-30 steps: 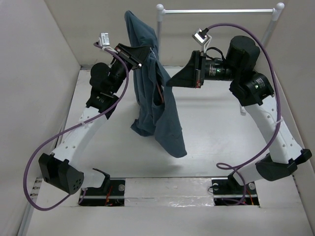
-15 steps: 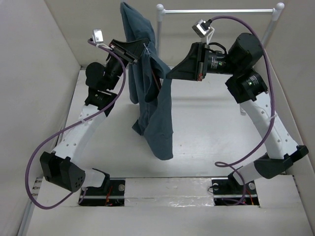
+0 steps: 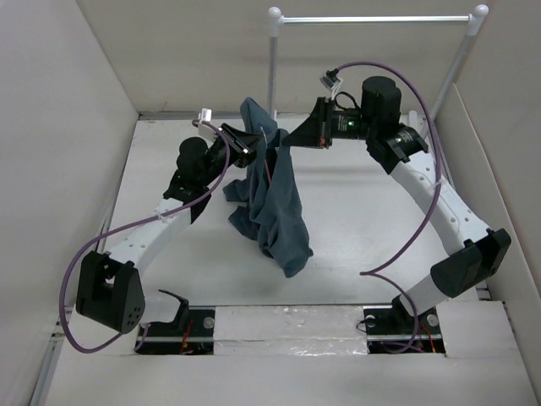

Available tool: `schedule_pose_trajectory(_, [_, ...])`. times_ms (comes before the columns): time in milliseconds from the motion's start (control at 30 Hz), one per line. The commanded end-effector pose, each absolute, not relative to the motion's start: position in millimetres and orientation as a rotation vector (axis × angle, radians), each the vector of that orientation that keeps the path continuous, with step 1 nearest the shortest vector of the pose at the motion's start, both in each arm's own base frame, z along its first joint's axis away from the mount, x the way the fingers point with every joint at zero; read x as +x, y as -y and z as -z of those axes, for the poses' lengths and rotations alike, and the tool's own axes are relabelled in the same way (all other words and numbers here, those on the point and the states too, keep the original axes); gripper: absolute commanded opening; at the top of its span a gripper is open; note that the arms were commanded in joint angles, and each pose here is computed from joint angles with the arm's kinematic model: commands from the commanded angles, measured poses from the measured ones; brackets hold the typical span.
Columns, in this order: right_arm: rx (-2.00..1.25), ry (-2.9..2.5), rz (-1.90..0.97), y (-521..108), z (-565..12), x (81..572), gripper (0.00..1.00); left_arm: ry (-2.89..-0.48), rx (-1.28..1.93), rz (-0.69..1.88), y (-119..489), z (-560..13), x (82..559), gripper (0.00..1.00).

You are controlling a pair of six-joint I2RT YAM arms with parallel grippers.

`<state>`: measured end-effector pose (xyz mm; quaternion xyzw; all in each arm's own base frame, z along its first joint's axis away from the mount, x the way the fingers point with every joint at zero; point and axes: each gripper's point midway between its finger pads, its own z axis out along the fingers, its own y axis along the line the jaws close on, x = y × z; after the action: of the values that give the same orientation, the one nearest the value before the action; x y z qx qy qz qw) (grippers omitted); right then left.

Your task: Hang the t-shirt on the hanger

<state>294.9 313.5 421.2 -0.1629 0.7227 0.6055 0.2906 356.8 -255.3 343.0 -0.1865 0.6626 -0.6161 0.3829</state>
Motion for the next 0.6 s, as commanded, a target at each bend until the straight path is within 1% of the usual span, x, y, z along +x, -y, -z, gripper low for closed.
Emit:
schedule_pose_trajectory(0, [-0.425, -1.830, -1.599, -314, -437, 287, 0.00, -1.480, -0.394, 1.799, 256, -412, 325, 0.00])
schedule_pose_trajectory(133, [-0.346, -1.920, -1.500, -308, -400, 290, 0.00, -1.469, -0.426, 1.879, 258, -416, 322, 0.00])
schedule_pose_trajectory(167, [-0.321, -1.979, -1.481, -306, -382, 289, 0.00, -1.472, -0.446, 1.907, 259, -416, 322, 0.00])
schedule_pose_trajectory(267, [-0.310, -2.006, -1.472, -307, -370, 286, 0.00, -1.479, -0.456, 1.942, 261, -414, 322, 0.00])
schedule_pose_trajectory(333, [-0.329, -2.009, -1.493, -313, -371, 279, 0.00, -1.492, -0.468, 1.902, 260, -411, 325, 0.00])
schedule_pose_trajectory(367, [-0.334, -2.005, -1.495, -313, -373, 278, 0.02, -1.493, -0.470, 1.883, 259, -411, 327, 0.00])
schedule_pose_trajectory(400, [-0.338, -2.026, -1.488, -315, -372, 275, 0.13, -1.486, -0.469, 1.862, 257, -413, 327, 0.00])
schedule_pose_trajectory(433, [-0.345, -2.008, -1.475, -316, -377, 278, 0.25, -1.477, -0.467, 1.861, 256, -415, 327, 0.00])
schedule_pose_trajectory(467, [-0.335, -2.054, -1.447, -313, -370, 277, 0.39, -1.474, -0.464, 1.866, 257, -416, 327, 0.00])
schedule_pose_trajectory(500, [-0.338, -2.065, -1.427, -311, -369, 277, 0.66, -1.477, -0.457, 1.875, 258, -416, 326, 0.00])
schedule_pose_trajectory(533, [-0.363, -2.043, -1.399, -309, -376, 277, 0.74, -1.481, -0.469, 1.893, 259, -415, 326, 0.00])
schedule_pose_trajectory(567, [-0.356, -2.063, -1.373, -305, -375, 275, 0.79, -1.484, -0.481, 1.904, 259, -413, 326, 0.00])
